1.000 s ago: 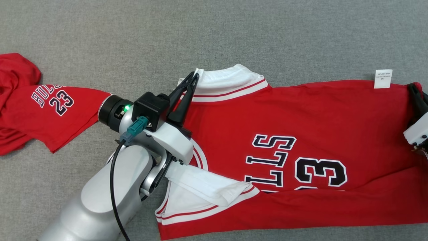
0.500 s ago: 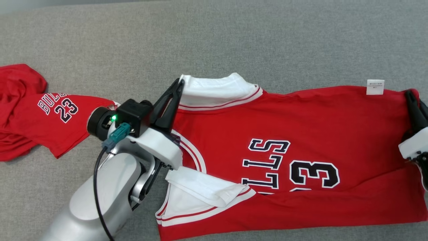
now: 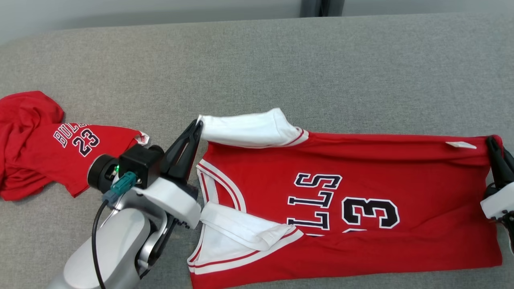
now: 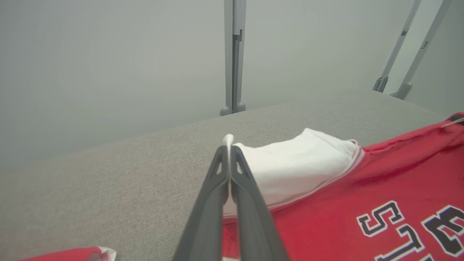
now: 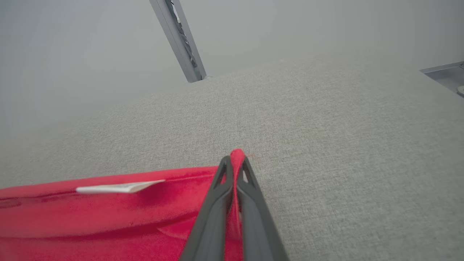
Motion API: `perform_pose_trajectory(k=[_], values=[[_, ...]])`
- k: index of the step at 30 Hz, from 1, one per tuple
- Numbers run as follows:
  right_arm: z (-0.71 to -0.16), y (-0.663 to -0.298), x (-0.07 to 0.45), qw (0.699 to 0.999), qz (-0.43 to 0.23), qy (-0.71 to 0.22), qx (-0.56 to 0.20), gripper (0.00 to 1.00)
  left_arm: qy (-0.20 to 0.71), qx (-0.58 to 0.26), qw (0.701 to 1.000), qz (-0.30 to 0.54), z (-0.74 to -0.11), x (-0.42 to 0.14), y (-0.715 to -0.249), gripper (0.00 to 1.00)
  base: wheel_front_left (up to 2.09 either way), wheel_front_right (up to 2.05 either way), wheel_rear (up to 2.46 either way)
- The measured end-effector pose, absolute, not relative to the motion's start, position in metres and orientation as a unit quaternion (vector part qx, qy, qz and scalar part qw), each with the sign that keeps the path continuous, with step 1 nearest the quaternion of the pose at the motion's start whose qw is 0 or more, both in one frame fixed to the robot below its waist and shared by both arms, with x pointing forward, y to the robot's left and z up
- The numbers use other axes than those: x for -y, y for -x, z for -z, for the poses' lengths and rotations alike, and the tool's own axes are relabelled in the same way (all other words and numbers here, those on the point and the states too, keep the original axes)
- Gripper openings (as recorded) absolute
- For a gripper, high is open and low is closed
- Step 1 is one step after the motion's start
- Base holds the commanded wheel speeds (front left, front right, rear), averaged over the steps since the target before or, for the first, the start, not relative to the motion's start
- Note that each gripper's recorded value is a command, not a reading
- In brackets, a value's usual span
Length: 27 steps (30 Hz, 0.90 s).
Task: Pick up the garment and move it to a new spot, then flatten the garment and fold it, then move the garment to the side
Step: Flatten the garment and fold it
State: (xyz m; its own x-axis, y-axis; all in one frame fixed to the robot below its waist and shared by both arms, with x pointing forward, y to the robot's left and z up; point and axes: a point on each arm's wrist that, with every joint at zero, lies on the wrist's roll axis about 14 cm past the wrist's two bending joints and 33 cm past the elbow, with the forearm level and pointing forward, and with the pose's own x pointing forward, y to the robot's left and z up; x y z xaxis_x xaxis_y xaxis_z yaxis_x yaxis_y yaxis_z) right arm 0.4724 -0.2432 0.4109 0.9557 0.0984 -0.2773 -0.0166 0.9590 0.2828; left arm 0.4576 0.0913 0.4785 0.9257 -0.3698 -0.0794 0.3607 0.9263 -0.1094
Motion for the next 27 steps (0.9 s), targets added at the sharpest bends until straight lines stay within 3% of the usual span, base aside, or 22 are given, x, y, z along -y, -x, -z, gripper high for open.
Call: perform_pose_trajectory(k=[27], values=[[-0.408, -0.419, 0.246, 0.972, -0.05, -0.137, -0.182, 0.0, -0.027, -0.18, 0.945, 0.273, -0.443, -0.102, -0.37, 0.0, 0.0, 0.0, 0.0]])
